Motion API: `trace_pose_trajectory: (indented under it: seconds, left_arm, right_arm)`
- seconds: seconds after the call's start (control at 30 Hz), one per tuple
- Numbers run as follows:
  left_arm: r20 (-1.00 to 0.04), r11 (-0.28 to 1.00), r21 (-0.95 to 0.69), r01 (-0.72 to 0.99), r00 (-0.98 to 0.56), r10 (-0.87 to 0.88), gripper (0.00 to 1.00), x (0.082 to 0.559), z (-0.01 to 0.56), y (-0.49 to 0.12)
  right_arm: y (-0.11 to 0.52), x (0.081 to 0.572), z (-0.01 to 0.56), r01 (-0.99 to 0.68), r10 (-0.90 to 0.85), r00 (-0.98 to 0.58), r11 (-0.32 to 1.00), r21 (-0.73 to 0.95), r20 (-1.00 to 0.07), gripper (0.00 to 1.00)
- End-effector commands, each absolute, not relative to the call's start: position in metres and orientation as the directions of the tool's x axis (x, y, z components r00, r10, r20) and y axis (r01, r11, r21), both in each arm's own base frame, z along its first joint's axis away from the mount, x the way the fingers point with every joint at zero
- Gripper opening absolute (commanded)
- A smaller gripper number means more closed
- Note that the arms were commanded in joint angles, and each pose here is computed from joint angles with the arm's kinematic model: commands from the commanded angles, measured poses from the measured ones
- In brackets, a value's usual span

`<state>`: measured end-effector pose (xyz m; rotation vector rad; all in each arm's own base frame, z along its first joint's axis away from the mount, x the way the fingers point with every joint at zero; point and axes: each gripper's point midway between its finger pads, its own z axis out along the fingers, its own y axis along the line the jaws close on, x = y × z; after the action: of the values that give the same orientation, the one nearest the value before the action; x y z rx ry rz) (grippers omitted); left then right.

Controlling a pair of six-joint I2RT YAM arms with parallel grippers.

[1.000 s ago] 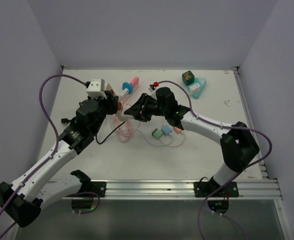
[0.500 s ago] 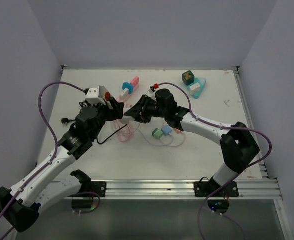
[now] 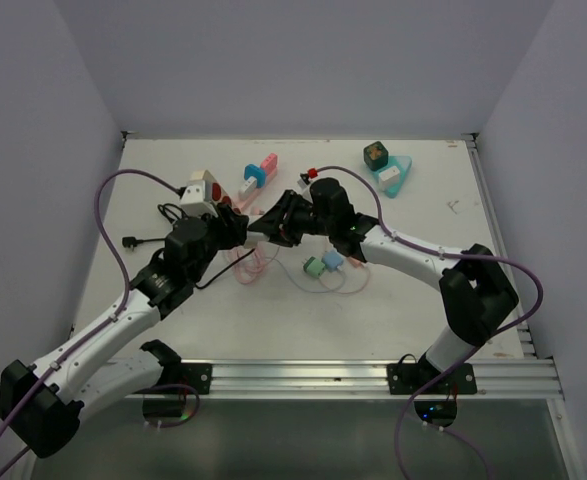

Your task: Pull the plug off the socket

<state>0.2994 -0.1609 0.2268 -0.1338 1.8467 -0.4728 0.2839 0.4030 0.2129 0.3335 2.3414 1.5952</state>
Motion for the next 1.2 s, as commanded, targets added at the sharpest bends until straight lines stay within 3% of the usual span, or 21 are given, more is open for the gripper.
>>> trace_pose_trajectory:
  seconds: [0.0, 0.1, 0.33, 0.83, 1.17]
  left_arm:
    - [-0.890, 0.889, -0.429, 0.162, -0.241, -0.386, 0.52, 0.310, 0.248, -0.166]
    - [-0.895, 0.892, -0.426, 0.151, -0.216, -0.391, 0.44, 0.312, 0.248, -0.163]
    - [-0.922, 0.924, -0.367, 0.110, -0.177, -0.345, 0.00, 0.318, 0.242, -0.151]
    - [-0.988, 0.987, 0.007, -0.161, -0.153, -0.018, 0.00, 0.326, 0.234, -0.086]
    - [-0.989, 0.962, 0.091, -0.257, -0.134, 0.058, 0.00, 0.333, 0.280, -0.069]
  right_arm:
    - [0.409, 0.280, 0.283, -0.115, 0.355, -0.917, 0.206, 0.972, -0.183, 0.00]
    - [0.410, 0.278, 0.281, -0.115, 0.348, -0.919, 0.207, 0.972, -0.183, 0.00]
    - [0.406, 0.271, 0.276, -0.100, 0.334, -0.927, 0.218, 0.971, -0.170, 0.00]
    - [0.328, 0.264, 0.244, 0.042, 0.369, -0.923, 0.387, 0.921, -0.113, 0.00]
    - [0.295, 0.262, 0.247, 0.037, 0.352, -0.925, 0.456, 0.889, -0.143, 0.00]
